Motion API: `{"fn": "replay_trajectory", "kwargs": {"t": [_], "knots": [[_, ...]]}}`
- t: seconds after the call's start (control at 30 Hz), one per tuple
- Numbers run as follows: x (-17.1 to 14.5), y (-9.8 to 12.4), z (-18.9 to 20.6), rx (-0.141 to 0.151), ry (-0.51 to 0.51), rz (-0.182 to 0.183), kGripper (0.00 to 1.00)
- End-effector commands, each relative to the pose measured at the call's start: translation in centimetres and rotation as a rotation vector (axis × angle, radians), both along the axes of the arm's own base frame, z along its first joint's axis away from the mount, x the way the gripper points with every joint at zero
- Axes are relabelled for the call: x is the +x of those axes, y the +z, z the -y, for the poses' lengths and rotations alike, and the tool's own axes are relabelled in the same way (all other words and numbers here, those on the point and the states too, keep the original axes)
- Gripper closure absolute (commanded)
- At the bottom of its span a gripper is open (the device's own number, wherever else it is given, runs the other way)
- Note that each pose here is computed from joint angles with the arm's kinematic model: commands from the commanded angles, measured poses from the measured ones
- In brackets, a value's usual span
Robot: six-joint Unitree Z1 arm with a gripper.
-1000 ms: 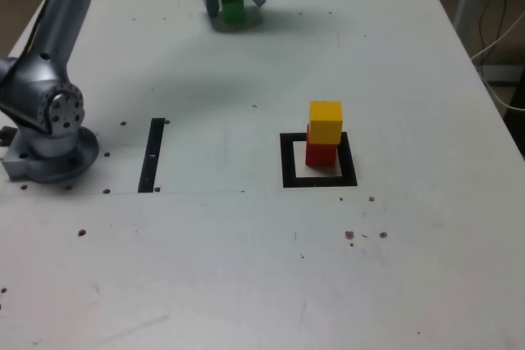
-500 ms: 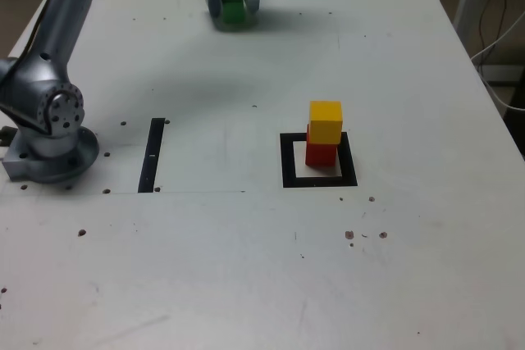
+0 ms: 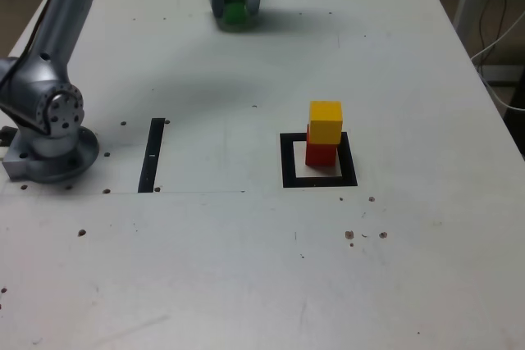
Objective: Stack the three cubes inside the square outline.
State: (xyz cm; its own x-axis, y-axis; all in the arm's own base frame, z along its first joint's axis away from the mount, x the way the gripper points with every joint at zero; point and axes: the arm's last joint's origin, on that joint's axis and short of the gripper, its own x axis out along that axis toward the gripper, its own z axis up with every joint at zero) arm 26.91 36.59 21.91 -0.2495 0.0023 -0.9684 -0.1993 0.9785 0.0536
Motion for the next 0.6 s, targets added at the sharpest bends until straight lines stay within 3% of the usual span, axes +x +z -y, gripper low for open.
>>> {"fn": "replay_trajectory", "kwargs": {"t": [0.0, 0.27, 0.57], "knots": [[0.3, 1.8, 1.0, 0.019, -0.019, 0.016, 0.78], [2.4, 5.6, 6.5, 0.045, -0.105, 0.035, 0.79], [4.9, 10.8, 16.2, 0.075, -0.225, 0.076, 0.79]]}}
